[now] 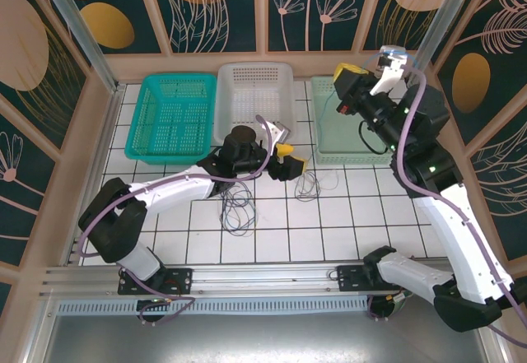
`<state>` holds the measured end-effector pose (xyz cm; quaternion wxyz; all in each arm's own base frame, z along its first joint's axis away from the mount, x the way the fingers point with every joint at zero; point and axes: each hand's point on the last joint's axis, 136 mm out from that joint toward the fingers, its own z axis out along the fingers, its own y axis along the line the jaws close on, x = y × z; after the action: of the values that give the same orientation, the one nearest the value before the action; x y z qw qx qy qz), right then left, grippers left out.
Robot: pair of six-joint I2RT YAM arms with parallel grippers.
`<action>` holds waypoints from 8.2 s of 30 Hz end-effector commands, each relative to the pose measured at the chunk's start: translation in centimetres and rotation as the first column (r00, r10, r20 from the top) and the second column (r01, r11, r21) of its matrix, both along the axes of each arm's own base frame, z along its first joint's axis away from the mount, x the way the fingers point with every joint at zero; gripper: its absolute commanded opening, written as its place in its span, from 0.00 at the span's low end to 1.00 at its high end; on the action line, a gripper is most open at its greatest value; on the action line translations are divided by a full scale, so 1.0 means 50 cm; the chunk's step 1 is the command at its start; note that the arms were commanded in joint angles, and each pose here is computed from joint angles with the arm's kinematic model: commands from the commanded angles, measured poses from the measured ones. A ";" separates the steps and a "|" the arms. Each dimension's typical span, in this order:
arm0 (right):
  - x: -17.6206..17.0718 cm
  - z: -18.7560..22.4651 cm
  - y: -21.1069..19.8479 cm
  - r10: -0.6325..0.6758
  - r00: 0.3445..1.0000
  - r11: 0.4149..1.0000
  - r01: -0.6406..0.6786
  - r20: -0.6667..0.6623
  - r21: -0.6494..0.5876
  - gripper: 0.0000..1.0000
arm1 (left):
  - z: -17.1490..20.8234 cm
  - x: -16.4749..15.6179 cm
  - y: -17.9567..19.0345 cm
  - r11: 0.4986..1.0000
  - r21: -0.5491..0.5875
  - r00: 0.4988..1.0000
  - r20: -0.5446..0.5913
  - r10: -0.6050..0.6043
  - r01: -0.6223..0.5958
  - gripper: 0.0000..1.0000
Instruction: Untangle the cables
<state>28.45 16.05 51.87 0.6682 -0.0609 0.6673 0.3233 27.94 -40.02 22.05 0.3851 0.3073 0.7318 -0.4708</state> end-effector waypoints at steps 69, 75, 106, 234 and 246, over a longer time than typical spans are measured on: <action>0.049 -0.127 -0.199 -0.412 0.895 0.911 0.409 -0.172 -0.059 0.85 | 0.326 -0.066 -0.141 0.919 -0.216 0.930 0.241 -0.277 0.329 0.00; 0.032 -0.171 -0.233 -0.457 0.863 0.889 0.451 -0.216 -0.082 0.87 | 0.317 -0.026 -0.148 0.942 -0.221 0.961 0.171 -0.217 0.252 0.00; -0.060 -0.462 -0.018 0.037 0.979 0.996 -0.053 -0.201 -0.075 0.79 | 0.390 0.019 -0.140 0.941 -0.293 0.982 0.130 -0.134 0.167 0.00; -0.040 -0.780 -0.131 -0.223 0.643 0.969 0.229 -0.733 -0.094 0.62 | 0.058 0.231 -0.049 0.982 0.126 0.989 0.065 0.132 -0.139 0.99; -0.019 -0.787 -0.149 -0.258 0.619 0.948 0.312 -0.742 -0.069 0.68 | -0.145 -0.022 -0.053 0.881 0.420 0.965 0.041 -0.258 0.217 0.87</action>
<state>26.73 8.79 11.58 0.3666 0.1889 0.8832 0.2233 29.94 -41.95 16.42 0.3017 0.4197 0.7743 -0.3650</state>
